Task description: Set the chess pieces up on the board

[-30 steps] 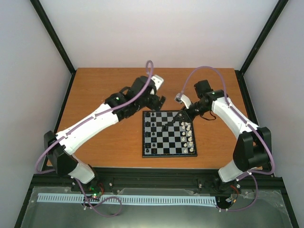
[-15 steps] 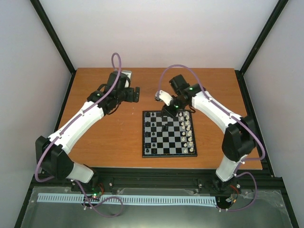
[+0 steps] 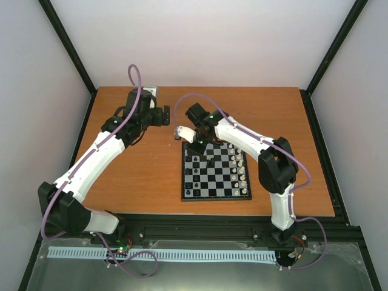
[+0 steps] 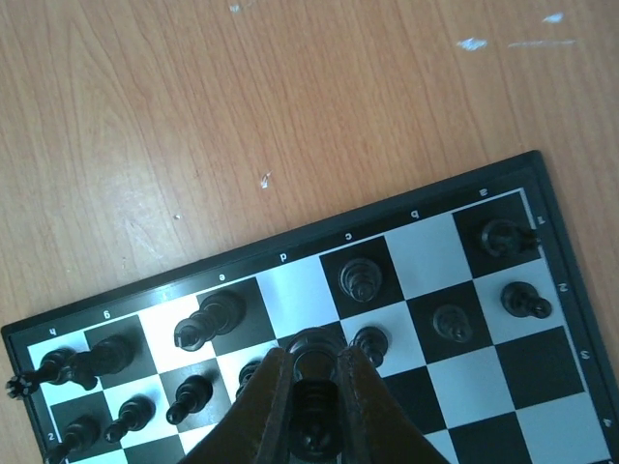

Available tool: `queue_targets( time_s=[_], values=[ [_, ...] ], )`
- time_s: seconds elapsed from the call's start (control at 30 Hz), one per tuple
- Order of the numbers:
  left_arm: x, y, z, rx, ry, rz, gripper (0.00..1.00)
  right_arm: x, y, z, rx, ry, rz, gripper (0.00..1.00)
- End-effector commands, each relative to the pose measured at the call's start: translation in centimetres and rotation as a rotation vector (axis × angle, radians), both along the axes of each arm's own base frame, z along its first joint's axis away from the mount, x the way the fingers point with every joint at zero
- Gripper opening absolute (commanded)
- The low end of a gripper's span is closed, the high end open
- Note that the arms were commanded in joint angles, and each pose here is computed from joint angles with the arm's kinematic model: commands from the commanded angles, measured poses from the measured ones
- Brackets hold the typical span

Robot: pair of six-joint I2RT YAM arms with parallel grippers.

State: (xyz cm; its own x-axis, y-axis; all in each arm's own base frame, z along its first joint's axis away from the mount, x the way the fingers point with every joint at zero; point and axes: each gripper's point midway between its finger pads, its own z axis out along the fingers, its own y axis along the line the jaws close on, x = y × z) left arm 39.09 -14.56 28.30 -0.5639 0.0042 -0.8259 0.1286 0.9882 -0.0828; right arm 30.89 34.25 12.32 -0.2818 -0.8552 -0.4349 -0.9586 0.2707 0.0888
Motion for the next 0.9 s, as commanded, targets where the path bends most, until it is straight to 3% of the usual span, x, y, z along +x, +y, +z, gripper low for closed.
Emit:
queue_targets(
  time_s=[0.0, 0.87],
  values=[
    [0.1, 0.5, 1.6, -0.018, -0.046, 0.021, 1.00, -0.4, 0.3, -1.4, -0.059, -0.001, 0.025, 0.04],
    [0.2, 0.2, 0.8, -0.006, -0.027, 0.006, 1.00, -1.8, 1.3, -7.1, -0.149, 0.074, 0.069, 0.04]
  ],
)
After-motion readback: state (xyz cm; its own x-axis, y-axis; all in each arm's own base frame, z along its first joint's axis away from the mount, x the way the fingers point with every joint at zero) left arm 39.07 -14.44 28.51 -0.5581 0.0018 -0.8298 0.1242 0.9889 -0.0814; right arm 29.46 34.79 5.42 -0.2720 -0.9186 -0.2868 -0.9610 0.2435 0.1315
